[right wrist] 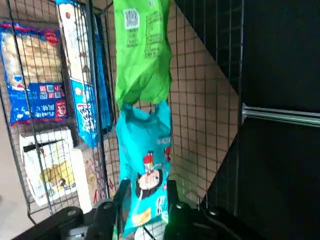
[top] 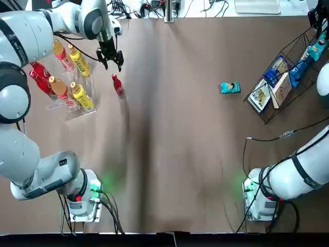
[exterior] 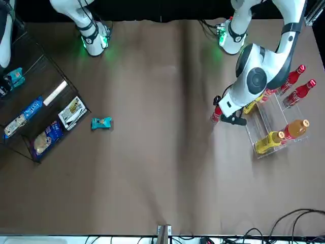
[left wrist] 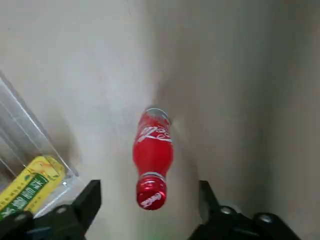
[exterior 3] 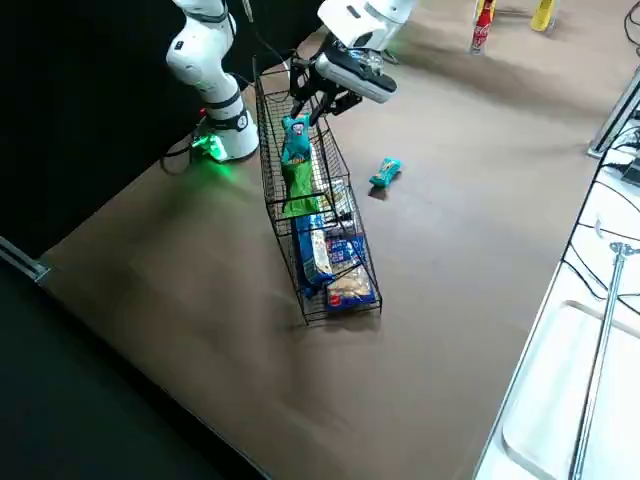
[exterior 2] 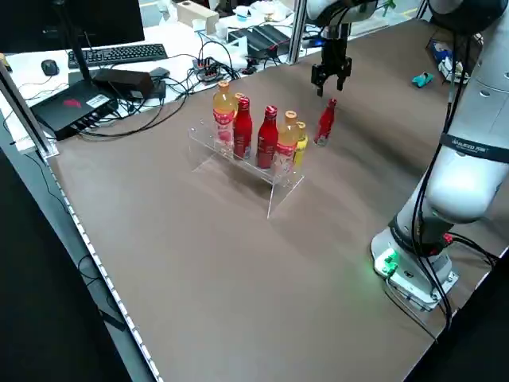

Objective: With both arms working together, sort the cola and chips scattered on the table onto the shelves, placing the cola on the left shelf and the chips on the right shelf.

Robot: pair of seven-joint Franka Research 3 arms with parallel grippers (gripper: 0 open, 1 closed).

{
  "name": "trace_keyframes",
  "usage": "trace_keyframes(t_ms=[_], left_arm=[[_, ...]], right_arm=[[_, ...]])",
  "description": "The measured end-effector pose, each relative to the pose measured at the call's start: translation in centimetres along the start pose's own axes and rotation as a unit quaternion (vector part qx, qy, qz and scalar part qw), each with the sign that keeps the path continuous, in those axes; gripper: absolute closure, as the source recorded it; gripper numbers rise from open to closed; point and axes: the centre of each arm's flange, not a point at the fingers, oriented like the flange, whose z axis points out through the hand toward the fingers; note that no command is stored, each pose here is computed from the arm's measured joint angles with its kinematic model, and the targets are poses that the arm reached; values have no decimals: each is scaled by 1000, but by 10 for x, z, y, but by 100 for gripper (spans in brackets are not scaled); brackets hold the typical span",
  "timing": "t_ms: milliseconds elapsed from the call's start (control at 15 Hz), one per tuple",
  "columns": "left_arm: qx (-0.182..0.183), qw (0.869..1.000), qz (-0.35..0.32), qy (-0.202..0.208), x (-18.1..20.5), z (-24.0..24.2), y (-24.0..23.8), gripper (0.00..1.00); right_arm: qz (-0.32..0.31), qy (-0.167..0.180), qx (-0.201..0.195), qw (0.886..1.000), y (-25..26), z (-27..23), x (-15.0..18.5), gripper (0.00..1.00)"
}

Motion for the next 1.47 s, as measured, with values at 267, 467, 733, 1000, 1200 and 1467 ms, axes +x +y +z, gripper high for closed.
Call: trace_keyframes(t_ms=[267, 467, 733, 1000, 1200, 1467], left_arm=[[1, 1000, -7, -17, -4, 18, 14, 30], [7, 1000, -5, -28, -8, 30, 14, 35], [11, 999, -5, -29, -8, 32, 10, 45], [12, 999, -5, -30, -8, 33, 10, 58], [13, 999, -6, -30, -8, 33, 8, 69], [13, 999, -7, -30, -8, 33, 7, 68]], right_arm=[[-24, -4, 0, 1000, -4, -14, -17, 64], [-47, -26, 42, 998, -6, -34, -34, 63], [-40, -51, 98, 993, -39, -44, -56, 58], [18, -90, 141, 986, -109, -16, -74, 58], [44, -83, 117, 989, -178, 26, -112, 57], [44, -81, 117, 989, -246, 87, -147, 56]])
